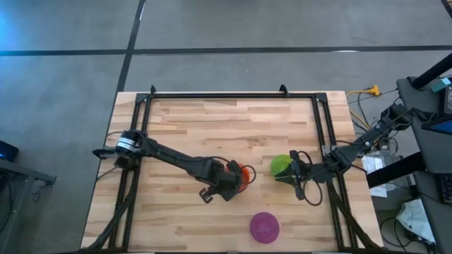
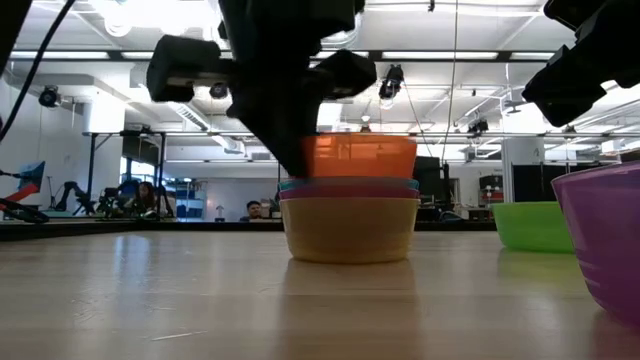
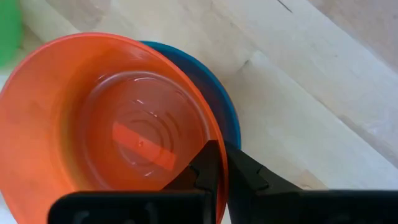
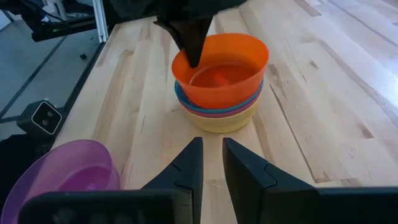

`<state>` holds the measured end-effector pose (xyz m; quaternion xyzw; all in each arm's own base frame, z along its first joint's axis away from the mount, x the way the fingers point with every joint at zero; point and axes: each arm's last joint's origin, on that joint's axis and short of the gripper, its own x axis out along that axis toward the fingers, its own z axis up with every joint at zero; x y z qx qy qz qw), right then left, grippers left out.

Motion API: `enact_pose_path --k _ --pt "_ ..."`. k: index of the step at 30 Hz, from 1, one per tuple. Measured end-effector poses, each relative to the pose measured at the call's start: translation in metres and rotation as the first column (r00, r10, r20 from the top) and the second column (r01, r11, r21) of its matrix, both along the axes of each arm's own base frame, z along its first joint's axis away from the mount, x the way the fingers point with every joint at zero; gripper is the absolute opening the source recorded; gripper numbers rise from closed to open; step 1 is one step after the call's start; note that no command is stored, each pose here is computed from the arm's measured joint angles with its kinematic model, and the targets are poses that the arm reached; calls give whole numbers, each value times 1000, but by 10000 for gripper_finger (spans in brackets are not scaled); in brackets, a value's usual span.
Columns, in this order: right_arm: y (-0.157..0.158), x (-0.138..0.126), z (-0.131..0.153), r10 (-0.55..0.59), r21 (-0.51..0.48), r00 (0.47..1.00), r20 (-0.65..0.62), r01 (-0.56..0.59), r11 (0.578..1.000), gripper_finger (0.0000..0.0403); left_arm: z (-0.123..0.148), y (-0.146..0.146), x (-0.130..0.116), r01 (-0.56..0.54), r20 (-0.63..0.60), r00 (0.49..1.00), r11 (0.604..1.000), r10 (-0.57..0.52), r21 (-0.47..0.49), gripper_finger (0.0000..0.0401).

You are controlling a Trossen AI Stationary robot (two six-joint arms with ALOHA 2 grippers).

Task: Nest bowls inside each other
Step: Stack the orange bowl on the blue bowl, then stack the green bowl on the orange bowl

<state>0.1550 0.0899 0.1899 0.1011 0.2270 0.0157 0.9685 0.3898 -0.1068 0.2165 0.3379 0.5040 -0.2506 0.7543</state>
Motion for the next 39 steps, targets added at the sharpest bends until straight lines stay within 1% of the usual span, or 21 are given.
enact_pose_path --k 3,9,15,22,29,33,39 --pt "0 0 0 0 0 1000 0 0 1000 56 6 0 -1 -1 19 1000 1000 1 -5 0" --pt "0 0 0 0 0 1000 0 0 1000 56 6 -1 -1 -4 18 1000 1000 5 -11 4" --pt "0 0 0 0 0 1000 0 0 1000 56 6 -2 -1 -46 11 999 999 46 -29 38" --pt "0 0 0 0 0 1000 0 0 1000 57 6 -2 -1 -48 11 999 998 48 -30 66" --pt "0 0 0 0 0 1000 0 0 1000 57 13 -5 0 -40 34 999 998 41 -38 69" --pt "0 0 0 0 0 1000 0 0 1000 57 22 -7 -1 -34 58 998 998 36 -46 69" --pt "0 0 0 0 0 1000 0 0 1000 57 27 -9 -4 -29 71 997 998 32 -51 68"
